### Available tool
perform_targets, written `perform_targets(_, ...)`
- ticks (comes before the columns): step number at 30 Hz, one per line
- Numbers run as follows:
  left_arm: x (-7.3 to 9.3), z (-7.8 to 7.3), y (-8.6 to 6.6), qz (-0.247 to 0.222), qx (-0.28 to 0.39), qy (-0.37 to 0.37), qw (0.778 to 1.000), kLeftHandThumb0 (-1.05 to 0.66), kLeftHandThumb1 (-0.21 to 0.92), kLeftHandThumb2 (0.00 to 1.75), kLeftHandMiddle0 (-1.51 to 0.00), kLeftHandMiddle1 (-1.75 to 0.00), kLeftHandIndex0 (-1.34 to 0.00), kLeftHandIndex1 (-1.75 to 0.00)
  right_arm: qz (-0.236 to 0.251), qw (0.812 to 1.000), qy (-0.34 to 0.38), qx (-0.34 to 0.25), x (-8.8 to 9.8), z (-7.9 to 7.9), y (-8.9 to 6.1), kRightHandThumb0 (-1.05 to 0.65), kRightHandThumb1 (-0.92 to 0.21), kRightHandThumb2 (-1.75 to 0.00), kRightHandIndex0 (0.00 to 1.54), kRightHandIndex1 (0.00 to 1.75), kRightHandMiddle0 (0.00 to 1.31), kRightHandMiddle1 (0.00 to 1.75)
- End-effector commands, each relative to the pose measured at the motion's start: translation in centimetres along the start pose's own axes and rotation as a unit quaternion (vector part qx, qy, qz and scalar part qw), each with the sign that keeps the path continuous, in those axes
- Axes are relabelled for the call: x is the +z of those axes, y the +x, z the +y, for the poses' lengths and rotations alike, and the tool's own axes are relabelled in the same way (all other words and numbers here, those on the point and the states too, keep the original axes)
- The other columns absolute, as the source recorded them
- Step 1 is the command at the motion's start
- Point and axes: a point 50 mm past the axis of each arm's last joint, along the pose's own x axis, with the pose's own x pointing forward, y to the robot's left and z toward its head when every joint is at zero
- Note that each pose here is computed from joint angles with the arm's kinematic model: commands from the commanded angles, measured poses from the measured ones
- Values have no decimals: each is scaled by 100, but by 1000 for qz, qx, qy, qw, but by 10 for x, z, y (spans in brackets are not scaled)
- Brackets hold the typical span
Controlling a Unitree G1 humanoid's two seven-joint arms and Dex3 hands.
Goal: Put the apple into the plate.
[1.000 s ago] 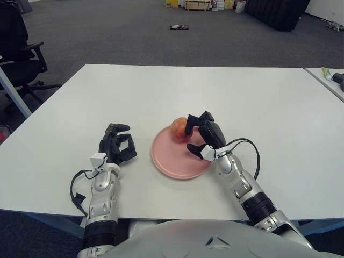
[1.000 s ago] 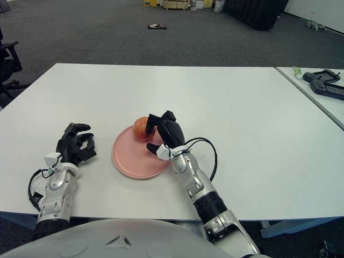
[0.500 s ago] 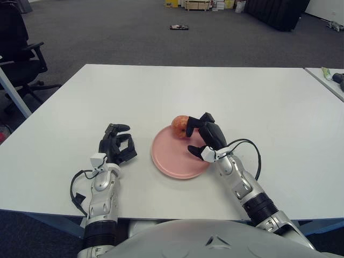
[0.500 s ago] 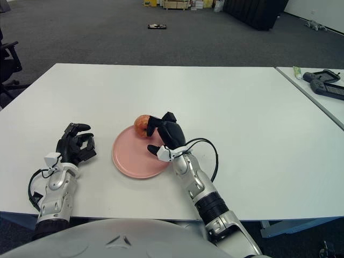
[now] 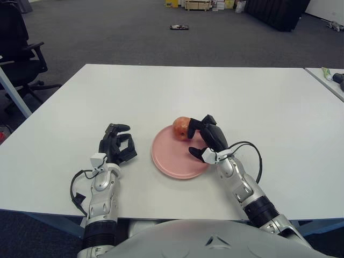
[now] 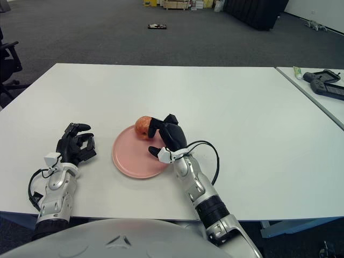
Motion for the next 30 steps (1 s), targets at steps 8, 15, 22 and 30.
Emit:
perform_targets(8, -8, 2, -3, 22, 3, 2, 1000, -1, 35, 129, -54, -173, -40, -175, 50, 992, 77, -92, -16, -24, -18, 0, -3, -165, 84, 172, 58, 175)
perform_targets(15, -8, 2, -3, 24, 2, 4, 1000, -1, 36, 128, -54, -173, -40, -175, 62, 976, 144, -148, -26, -37, -31, -1, -3, -166, 84, 174, 59, 175)
perform_targets(22, -8, 1, -2, 21, -1, 6, 1000, -1, 35, 129, -54, -174, -40, -175, 65, 948, 215, -228, -47, -47, -37, -1, 4, -173, 89, 175, 64, 175)
perform_targets(30, -8, 1, -1, 22, -3, 8, 1000, -1, 35, 129, -54, -174, -40, -175, 44, 898, 323, -294, -56, -45, -42, -1, 7, -175, 90, 175, 70, 170)
